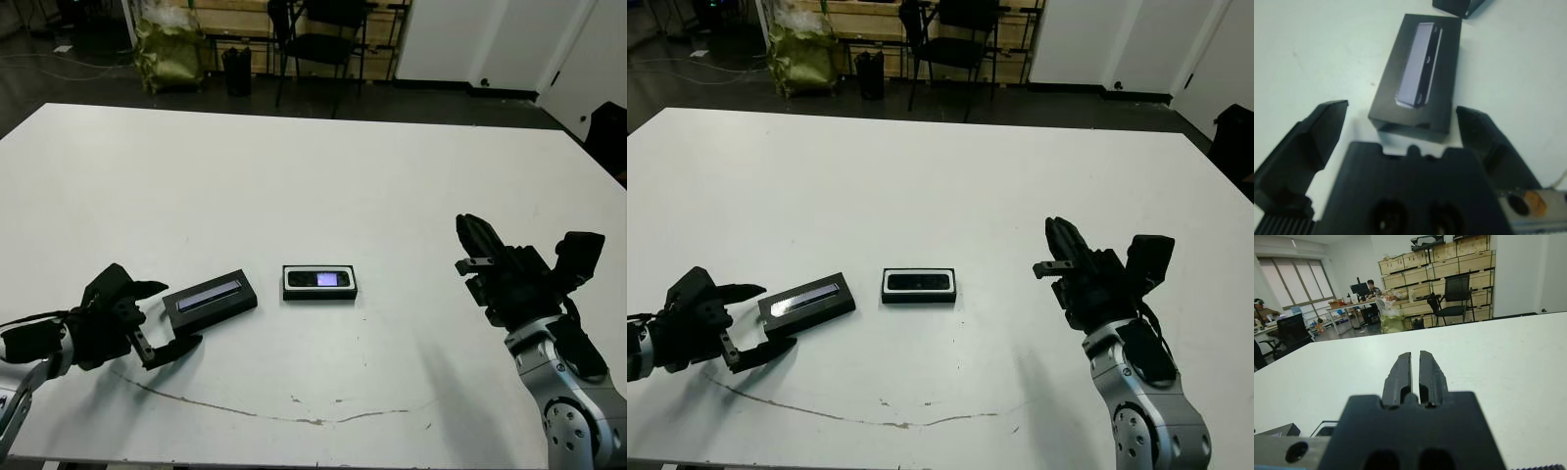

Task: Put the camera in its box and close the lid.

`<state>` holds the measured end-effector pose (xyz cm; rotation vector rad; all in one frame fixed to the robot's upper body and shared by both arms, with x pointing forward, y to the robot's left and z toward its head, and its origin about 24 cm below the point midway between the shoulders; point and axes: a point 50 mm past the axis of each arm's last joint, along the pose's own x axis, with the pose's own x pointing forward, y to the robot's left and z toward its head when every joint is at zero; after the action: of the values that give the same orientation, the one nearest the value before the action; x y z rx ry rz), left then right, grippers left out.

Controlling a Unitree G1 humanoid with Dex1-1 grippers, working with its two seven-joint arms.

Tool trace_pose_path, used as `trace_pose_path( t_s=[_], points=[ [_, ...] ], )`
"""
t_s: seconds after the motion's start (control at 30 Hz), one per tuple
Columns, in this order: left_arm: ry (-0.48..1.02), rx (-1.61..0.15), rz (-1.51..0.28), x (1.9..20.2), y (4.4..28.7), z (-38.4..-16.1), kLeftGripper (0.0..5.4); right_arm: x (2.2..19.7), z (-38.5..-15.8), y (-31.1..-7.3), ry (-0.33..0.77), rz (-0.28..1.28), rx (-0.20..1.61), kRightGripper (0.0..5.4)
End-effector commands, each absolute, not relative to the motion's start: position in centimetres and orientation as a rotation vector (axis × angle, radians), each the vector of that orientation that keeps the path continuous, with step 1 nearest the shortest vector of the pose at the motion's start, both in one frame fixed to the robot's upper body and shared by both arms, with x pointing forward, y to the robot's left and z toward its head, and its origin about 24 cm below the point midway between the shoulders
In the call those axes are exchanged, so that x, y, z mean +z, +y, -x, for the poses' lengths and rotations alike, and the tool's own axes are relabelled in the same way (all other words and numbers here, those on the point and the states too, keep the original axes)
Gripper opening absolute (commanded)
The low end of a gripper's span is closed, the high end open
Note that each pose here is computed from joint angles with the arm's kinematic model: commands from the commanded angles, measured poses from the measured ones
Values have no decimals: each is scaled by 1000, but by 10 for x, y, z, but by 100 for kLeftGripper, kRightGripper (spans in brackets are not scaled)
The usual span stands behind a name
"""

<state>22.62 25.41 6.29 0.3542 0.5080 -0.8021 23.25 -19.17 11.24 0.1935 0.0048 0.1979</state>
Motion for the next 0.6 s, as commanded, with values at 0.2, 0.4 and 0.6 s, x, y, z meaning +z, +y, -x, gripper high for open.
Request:
trace_pose_path(
  t_s=[0.2, 0.4, 0.6],
  points=[
    [597, -774, -399, 54, 253, -228, 539, 109, -233, -196, 24, -176, 195, 0],
    [590, -795, -450, 50, 251, -236, 539, 109, -232, -196, 34, -188, 197, 0],
    [558, -846, -416, 41, 249, -244, 539, 109, -232, -197, 43, -192, 194, 0]
  ],
)
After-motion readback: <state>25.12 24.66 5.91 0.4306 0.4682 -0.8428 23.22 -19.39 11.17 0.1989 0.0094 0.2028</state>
